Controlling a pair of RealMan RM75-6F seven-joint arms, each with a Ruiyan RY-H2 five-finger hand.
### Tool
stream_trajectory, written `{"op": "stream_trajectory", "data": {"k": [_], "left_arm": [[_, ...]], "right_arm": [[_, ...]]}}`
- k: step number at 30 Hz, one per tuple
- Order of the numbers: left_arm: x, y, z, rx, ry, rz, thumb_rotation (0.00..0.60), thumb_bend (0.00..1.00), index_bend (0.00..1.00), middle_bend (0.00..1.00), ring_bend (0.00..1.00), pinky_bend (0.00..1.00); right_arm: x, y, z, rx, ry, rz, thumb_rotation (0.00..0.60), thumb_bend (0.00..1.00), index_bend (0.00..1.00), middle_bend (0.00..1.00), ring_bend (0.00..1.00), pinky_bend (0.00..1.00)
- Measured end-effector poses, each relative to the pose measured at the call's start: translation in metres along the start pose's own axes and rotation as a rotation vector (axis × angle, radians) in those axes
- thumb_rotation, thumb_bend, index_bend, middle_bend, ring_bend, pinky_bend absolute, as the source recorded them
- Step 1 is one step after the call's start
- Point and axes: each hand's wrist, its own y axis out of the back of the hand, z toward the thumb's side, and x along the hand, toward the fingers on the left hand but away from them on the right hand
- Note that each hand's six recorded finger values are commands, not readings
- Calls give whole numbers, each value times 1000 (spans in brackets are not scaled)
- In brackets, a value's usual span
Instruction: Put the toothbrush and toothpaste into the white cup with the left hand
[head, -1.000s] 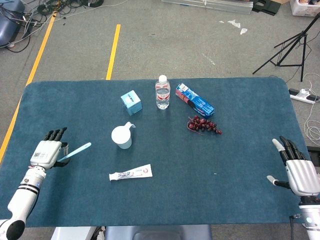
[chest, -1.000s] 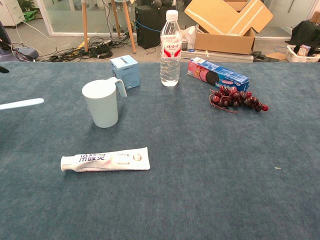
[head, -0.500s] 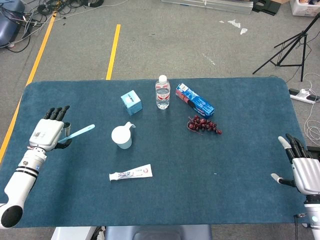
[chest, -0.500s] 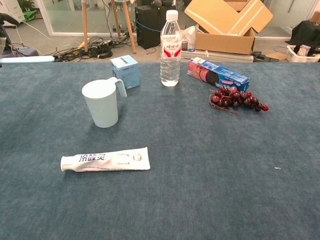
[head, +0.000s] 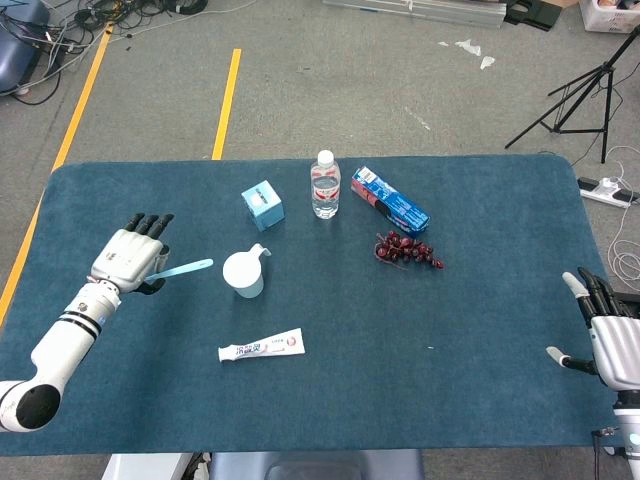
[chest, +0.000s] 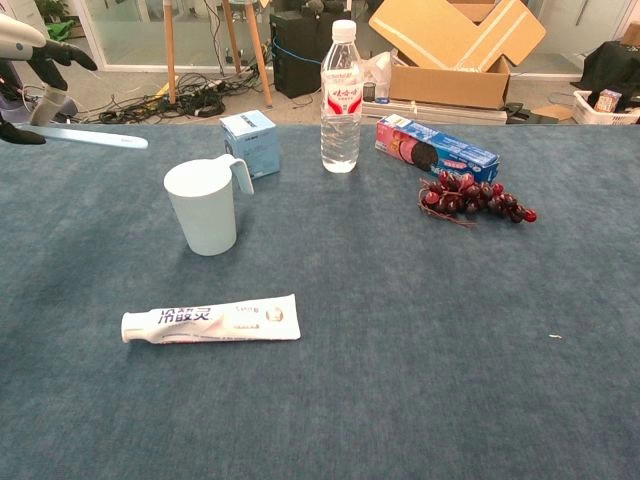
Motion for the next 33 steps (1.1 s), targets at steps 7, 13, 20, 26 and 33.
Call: {"op": "stream_trajectory", "data": {"k": [7,13,20,26,33], "left_arm": [[11,11,13,34,-3,-20,600,320,609,0,0,0],[17,10,21,59,0,-70,600,324,609,0,0,0],[24,11,33,73,8,-124,600,331,609,0,0,0],[34,12,47,76,3,-161,600,332,609,0,0,0],[45,12,60,101,-2,-191,600,336,609,0,0,0]], "right_arm": [[1,0,1,-6,6,2,600,0,13,0,0,261],[3,0,2,-9,14,4,600,0,13,0,0,261],[4,-1,3,-7,15,8,600,0,13,0,0,261],[3,-4,4,-3,17,17,600,0,13,0,0,261],[4,-1,2,-10,12,9,600,0,13,0,0,261]]}}
